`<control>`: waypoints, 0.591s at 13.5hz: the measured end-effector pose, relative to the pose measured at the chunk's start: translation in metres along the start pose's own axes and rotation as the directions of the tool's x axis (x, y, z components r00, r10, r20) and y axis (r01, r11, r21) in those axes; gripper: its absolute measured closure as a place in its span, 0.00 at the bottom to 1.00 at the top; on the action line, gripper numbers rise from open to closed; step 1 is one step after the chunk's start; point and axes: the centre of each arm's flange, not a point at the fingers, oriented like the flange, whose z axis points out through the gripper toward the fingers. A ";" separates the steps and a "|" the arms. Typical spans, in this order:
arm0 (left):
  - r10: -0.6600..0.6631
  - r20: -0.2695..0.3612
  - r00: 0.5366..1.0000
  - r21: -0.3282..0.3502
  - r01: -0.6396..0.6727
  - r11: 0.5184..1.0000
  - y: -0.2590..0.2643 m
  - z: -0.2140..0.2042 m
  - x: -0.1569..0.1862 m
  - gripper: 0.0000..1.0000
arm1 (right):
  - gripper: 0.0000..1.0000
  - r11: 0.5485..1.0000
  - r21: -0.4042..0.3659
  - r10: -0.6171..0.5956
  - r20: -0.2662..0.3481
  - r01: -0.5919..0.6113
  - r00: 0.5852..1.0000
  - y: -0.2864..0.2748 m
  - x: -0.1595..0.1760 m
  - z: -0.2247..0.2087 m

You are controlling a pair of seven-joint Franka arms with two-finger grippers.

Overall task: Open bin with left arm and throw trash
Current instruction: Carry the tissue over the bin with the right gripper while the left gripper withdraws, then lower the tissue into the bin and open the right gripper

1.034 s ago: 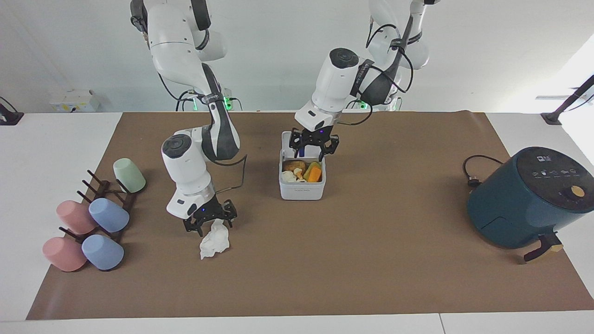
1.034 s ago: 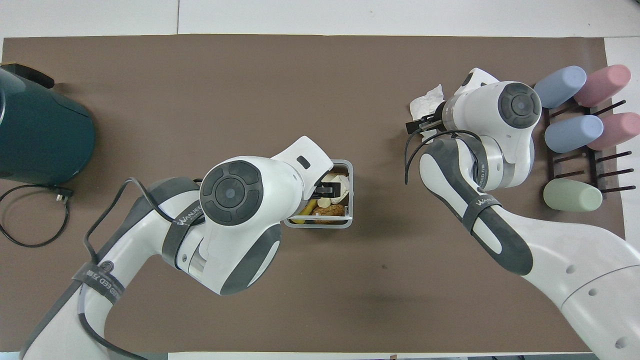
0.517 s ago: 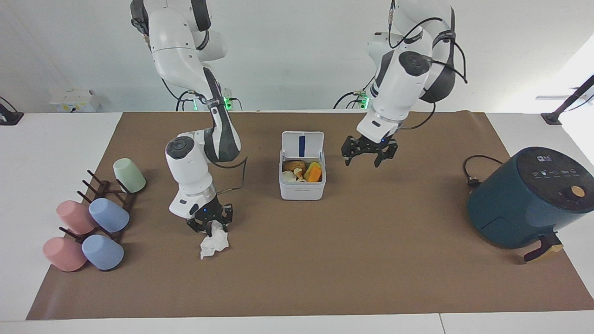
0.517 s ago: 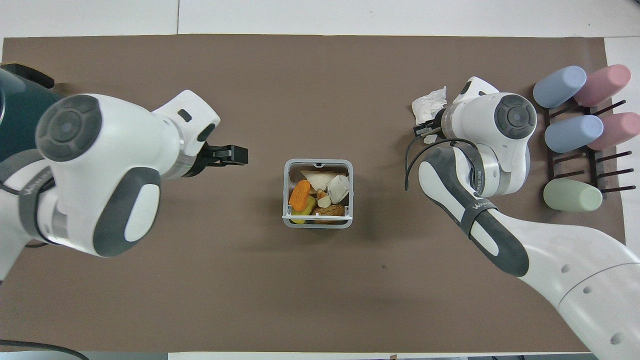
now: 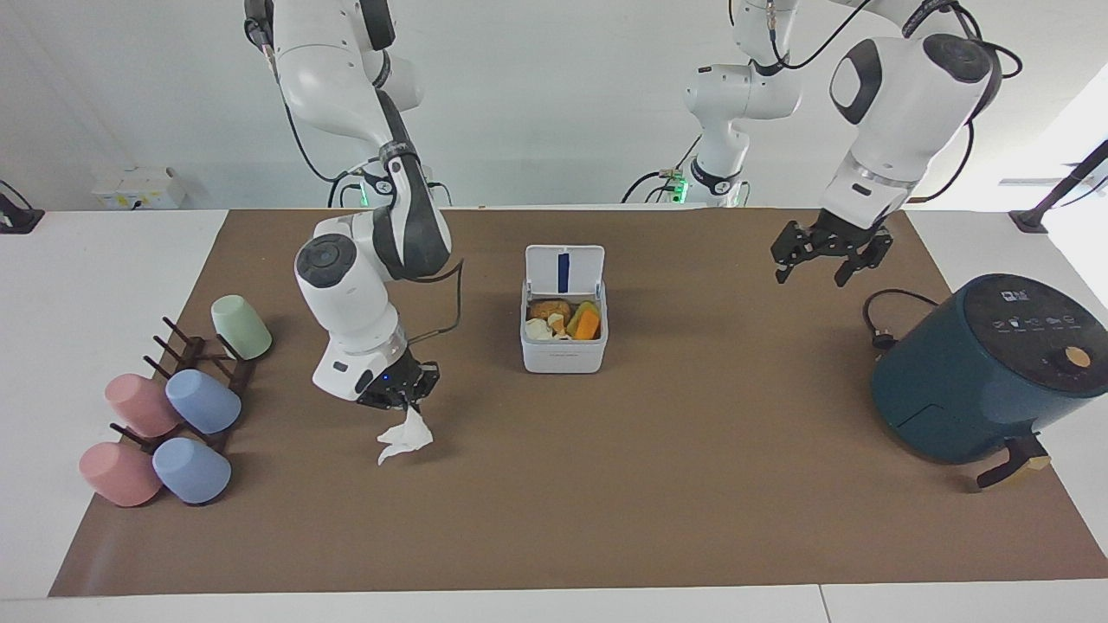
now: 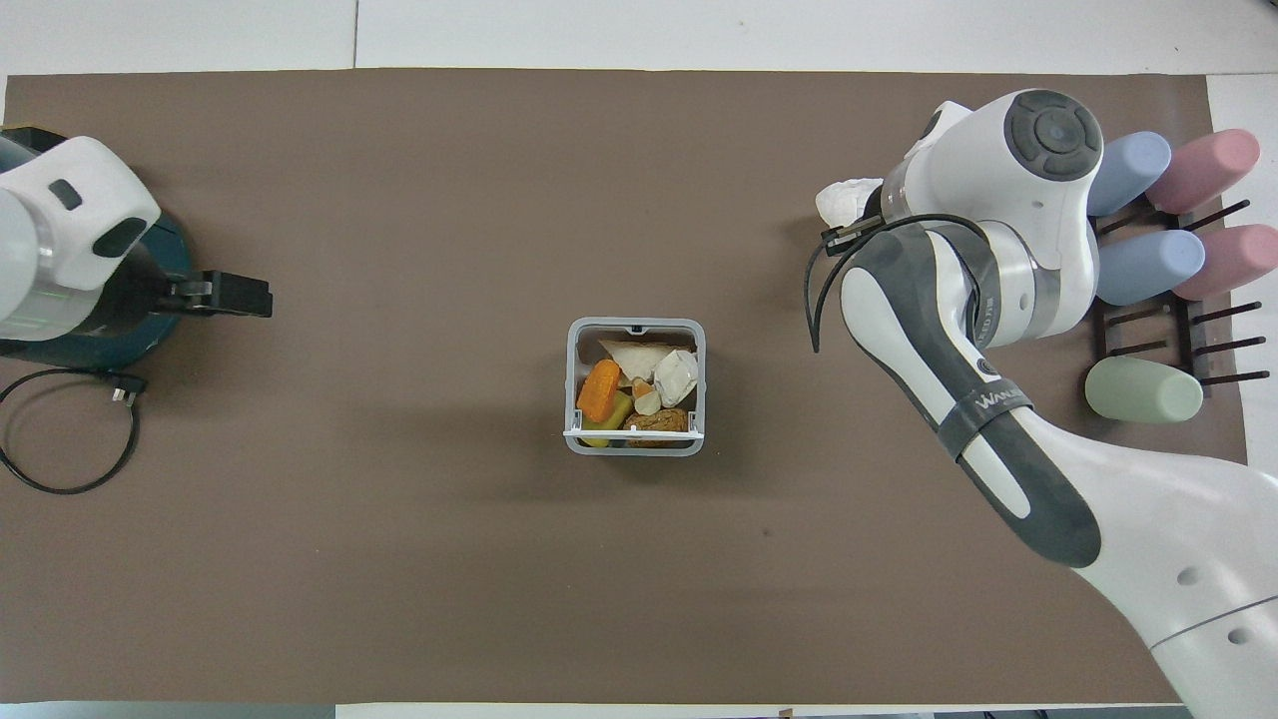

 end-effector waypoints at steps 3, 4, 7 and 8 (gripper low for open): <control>0.010 0.007 1.000 0.004 -0.010 1.000 -0.031 -0.031 -0.001 0.00 | 0.92 0.976 0.031 0.214 0.029 -0.215 0.976 -0.115 -0.003 -0.042; 0.013 0.011 1.000 0.004 -0.013 1.000 -0.035 -0.039 -0.002 0.00 | 0.92 0.951 0.054 0.302 0.040 -0.304 0.953 -0.156 -0.010 -0.046; 0.013 0.038 0.999 0.004 -0.013 1.000 -0.037 -0.056 -0.006 0.00 | 0.92 0.866 0.061 0.491 0.083 -0.496 0.867 -0.228 -0.031 -0.045; 0.012 0.051 0.999 0.004 -0.012 1.000 -0.038 -0.062 -0.008 0.00 | 0.92 0.844 0.056 0.526 0.097 -0.533 0.845 -0.237 -0.035 -0.044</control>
